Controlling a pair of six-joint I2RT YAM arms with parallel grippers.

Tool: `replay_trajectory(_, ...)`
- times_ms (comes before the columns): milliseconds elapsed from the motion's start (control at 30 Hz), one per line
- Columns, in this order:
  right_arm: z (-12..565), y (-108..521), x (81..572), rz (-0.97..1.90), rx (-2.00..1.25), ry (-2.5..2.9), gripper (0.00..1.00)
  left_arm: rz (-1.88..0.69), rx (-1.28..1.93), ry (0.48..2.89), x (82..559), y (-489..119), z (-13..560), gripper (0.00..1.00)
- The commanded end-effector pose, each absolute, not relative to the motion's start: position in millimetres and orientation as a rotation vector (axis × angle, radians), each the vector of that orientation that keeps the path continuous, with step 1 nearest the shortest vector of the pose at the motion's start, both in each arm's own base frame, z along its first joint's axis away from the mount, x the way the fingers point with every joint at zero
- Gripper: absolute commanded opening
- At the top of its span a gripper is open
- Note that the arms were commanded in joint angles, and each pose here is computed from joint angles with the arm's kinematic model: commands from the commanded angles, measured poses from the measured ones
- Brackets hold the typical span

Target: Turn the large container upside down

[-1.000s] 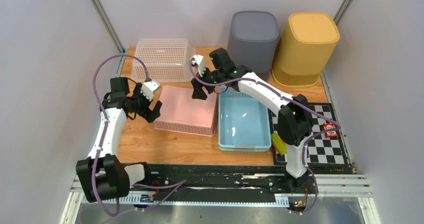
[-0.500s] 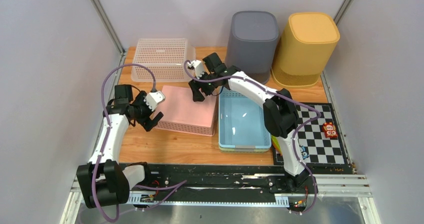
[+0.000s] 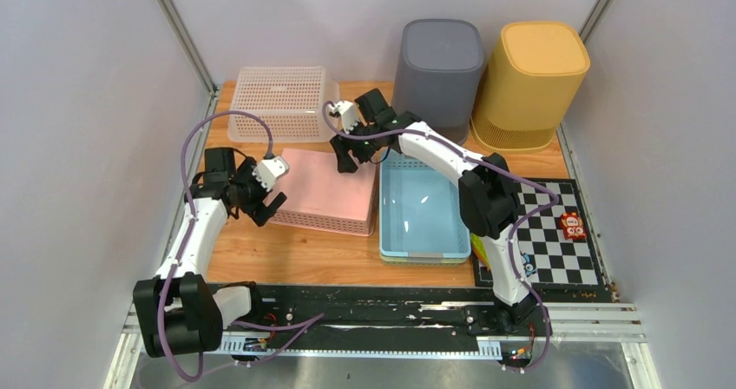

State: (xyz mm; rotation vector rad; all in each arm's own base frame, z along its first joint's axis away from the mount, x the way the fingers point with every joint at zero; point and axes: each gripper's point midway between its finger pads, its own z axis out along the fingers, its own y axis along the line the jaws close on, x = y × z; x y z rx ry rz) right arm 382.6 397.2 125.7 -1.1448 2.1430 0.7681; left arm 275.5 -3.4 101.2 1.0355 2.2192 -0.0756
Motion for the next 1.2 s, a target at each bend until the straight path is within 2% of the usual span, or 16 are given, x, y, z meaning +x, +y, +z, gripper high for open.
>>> replay_trajectory(0, 140.8, 381.1, 392.8, 0.723, -1.100, 2.148, 0.75, -0.071, 1.024, 2.229, 276.9, -4.8, 94.5, 1.00)
replay_trajectory(233, 115.2, 371.6, 396.0, 0.705, -1.072, 2.231, 0.75, -0.058, 1.000, 2.239, 279.7, -3.8, 91.9, 1.00)
replay_trajectory(667, 102.7, 381.2, 336.3, 0.934, -1.228, 2.304, 0.74, 0.009, 0.858, 2.308, 295.8, 9.9, 90.6, 1.00)
replay_trajectory(1167, 102.8, 412.9, 277.8, 1.081, -1.351, 2.292, 0.74, 0.282, 0.536, 2.360, 324.5, 53.5, 111.0, 1.00)
